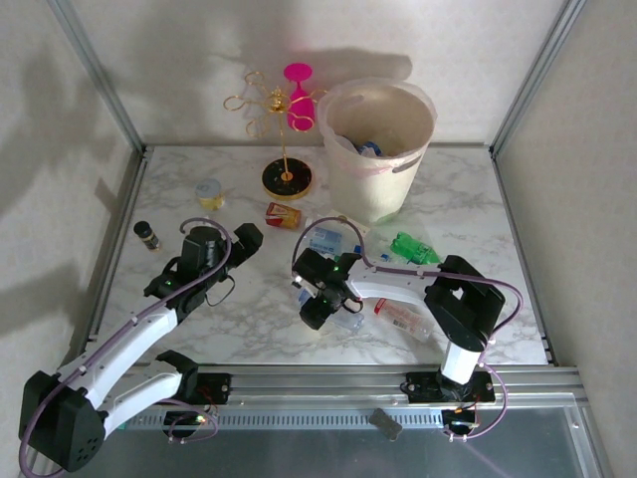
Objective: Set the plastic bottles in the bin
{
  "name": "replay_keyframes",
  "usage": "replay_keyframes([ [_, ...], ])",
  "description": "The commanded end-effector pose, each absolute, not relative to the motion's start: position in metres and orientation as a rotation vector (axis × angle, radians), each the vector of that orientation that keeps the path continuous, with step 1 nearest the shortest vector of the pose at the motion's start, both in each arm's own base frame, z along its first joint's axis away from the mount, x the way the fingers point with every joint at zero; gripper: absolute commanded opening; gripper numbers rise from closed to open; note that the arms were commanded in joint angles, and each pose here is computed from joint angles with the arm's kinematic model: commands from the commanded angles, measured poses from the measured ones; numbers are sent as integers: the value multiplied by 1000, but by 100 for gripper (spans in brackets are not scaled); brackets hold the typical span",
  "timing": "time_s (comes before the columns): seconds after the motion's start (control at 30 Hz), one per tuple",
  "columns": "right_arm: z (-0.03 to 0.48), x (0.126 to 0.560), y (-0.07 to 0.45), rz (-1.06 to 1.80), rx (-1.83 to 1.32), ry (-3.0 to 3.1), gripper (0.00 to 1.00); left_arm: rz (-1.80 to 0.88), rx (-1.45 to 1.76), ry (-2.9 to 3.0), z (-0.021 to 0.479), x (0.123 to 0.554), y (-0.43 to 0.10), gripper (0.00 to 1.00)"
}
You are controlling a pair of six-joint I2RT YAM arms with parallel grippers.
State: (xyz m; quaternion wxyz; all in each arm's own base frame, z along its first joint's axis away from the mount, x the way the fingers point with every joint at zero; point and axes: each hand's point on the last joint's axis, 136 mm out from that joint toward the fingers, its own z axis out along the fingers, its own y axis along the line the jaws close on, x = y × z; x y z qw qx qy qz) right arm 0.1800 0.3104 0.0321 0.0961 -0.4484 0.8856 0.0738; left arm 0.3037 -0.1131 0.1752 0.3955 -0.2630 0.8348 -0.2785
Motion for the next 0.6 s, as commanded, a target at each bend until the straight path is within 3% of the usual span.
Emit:
replay_keyframes([
  [0.0,29,176,314,239,-1351,2625,74,-723,-622,2085,193,307,-114,100],
  [0.23,33,178,316,242,-1326,2615,59,-729,-608,2085,197,306,-115,100],
  [0.57,70,181,325,343,-1260,2542,54,-766,-533,2047,224,301,-119,100],
])
